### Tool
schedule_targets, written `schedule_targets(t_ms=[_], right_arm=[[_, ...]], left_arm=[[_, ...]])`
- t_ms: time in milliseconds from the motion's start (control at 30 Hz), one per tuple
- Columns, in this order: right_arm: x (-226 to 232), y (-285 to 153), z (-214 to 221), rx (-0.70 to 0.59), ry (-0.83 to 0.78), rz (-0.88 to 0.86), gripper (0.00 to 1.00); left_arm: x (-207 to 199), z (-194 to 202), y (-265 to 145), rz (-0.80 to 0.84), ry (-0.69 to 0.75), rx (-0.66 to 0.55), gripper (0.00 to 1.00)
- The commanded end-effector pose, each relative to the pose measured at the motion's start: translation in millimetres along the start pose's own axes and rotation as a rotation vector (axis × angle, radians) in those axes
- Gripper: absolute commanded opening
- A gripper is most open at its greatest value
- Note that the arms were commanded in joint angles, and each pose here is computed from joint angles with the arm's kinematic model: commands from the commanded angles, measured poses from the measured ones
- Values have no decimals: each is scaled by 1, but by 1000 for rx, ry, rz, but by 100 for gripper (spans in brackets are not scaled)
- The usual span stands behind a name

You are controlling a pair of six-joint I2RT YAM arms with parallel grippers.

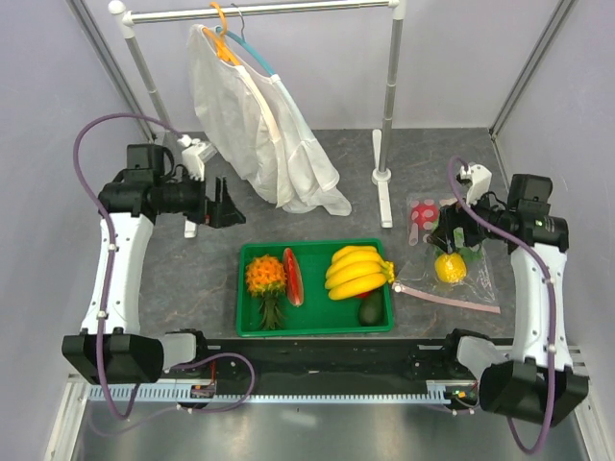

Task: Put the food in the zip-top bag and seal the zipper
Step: Reset both arms

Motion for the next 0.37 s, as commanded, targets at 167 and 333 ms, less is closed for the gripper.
schedule_targets(t_ms=[167, 333], right_arm=[[-18, 25, 26, 34, 244, 82, 98], [-18, 25, 29, 56, 226, 112, 98]], left_arm=[[28, 52, -30, -156, -39, 91, 100], [36, 60, -28, -215, 9, 131, 100]])
Point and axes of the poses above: each gripper's point midway between its finger pads, its own y axis out along the fingers, its own x axis along the line the jaws close on, z = x × y, the point moved 4 cm from there along -y, back along the fingers, and after that the axes turned 8 degrees about y, right-handed, at the moved point
